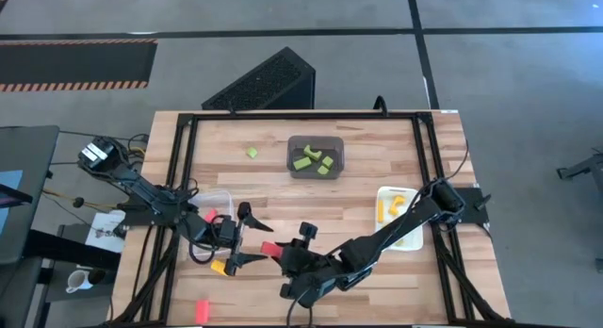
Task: Sort & place blocks by color
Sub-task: Put the orange block into the transparent bin
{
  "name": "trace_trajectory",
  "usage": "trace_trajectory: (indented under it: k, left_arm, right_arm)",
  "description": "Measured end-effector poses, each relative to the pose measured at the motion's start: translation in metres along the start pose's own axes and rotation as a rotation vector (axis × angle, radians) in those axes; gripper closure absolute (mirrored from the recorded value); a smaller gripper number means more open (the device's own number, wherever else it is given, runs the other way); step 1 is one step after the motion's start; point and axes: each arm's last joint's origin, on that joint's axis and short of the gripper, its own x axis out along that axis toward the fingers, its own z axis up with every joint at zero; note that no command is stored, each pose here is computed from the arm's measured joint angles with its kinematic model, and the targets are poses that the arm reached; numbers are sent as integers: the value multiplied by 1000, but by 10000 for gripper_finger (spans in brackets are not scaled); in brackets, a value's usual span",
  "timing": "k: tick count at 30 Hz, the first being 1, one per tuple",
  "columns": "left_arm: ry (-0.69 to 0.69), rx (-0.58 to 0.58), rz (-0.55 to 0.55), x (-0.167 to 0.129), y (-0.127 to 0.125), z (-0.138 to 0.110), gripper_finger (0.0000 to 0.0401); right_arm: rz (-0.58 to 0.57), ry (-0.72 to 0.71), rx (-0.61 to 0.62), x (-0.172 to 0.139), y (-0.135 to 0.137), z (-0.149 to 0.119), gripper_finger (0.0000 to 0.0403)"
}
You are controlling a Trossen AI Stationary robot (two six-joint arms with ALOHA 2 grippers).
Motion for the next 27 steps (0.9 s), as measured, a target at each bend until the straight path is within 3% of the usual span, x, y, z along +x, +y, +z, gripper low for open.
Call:
trace_trajectory:
  k: [5, 12, 20, 23, 27]
  left_arm:
    - [4, 34, -3, 0, 0, 0, 146]
    - [20, 77, -46, 0, -1, -2, 304]
    - [104, 83, -5, -11, 4, 3, 306]
    - [141, 79, 66, -23, 9, 11, 306]
    - [306, 62, 136, -44, 18, 21, 306]
  right_arm:
    - [9, 8, 6, 4, -3, 1, 265]
    - [9, 9, 10, 5, -4, 2, 244]
    - [96, 64, 43, 4, -5, 2, 219]
    - [119, 98, 40, -7, -4, 2, 205]
    - [120, 139, 24, -17, -1, -2, 193]
